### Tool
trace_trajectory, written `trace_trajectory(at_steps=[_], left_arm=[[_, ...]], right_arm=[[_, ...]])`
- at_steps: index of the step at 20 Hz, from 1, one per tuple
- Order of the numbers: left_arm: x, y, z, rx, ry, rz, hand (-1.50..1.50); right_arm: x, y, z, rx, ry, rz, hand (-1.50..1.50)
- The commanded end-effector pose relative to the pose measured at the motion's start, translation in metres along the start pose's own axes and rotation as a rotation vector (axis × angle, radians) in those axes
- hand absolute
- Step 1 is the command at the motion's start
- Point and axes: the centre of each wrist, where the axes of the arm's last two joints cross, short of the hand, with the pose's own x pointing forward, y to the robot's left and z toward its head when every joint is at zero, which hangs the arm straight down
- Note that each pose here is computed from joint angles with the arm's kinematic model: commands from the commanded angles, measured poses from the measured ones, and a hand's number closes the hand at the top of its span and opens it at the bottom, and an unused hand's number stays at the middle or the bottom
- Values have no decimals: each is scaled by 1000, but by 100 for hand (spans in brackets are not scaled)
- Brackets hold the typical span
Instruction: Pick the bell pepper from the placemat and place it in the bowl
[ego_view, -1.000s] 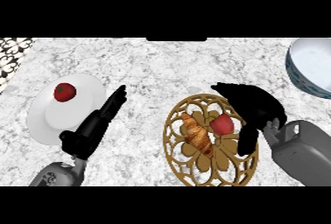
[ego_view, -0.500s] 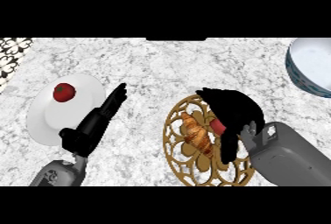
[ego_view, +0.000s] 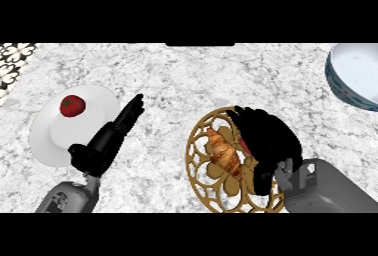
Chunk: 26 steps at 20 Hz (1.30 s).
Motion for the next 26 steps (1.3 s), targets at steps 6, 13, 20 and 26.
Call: trace_trajectory(at_steps=[6,13,20,26], left_arm=[[6,11,7,-10,-21,1,0],[7,2,7,3,4,-14,0],[5,-8,4,-14,-6,0,0],[8,-5,15,-23,4,9,0]], right_arm=[[-4,41,13,-118,66,78,-150],[-26,33,-23,-137,138,65,-150],[-29,58,-56,-84,136,66,-150],[-30,55,-79,-87,118,41,-150]])
